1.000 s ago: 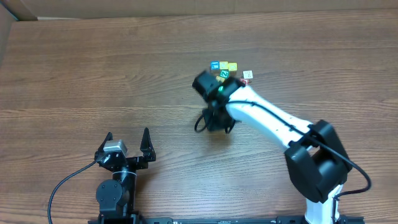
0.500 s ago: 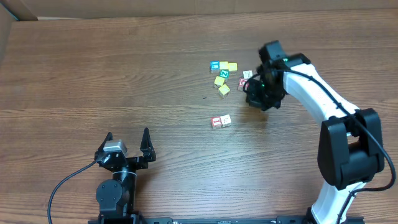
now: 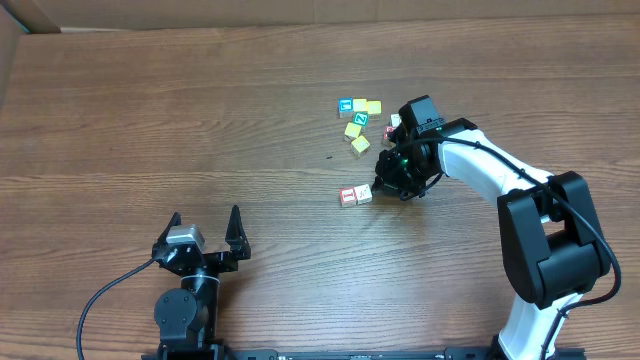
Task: Flip 4 blocks
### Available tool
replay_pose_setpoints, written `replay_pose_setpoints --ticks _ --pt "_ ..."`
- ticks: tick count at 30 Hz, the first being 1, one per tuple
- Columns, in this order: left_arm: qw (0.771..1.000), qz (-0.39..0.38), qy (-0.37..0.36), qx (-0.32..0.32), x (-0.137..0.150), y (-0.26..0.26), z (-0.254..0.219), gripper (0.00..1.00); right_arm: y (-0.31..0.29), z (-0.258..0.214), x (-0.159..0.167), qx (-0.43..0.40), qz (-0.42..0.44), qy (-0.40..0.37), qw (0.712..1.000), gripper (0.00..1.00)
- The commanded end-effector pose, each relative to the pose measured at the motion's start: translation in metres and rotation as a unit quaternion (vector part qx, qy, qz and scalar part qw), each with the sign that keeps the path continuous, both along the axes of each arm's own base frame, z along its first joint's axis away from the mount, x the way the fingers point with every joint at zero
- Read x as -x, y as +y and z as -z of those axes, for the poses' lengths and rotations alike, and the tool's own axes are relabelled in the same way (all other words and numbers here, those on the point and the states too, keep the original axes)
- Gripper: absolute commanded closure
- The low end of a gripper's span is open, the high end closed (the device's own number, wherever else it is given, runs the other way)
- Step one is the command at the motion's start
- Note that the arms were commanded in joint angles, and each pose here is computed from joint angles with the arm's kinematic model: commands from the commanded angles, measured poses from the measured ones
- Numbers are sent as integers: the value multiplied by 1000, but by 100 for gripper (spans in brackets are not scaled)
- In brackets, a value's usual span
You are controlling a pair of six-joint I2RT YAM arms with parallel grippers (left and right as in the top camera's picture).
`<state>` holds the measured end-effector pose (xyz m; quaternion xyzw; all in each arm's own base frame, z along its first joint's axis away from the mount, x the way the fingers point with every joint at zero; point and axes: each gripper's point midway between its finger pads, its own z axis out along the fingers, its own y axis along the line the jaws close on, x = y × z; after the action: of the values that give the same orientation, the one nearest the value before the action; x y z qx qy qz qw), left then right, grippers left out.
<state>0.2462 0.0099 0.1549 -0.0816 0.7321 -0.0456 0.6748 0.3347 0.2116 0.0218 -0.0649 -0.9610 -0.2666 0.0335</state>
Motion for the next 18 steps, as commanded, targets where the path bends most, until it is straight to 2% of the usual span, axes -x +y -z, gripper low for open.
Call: replay_pose_setpoints --ticks 1,18 --pt "1000 10 -3 -9 0 -4 -1 0 1 -6 2 -9 9 7 1000 96" --pt "1000 10 -3 -9 0 -4 -1 0 0 -6 13 -7 30 45 999 96"
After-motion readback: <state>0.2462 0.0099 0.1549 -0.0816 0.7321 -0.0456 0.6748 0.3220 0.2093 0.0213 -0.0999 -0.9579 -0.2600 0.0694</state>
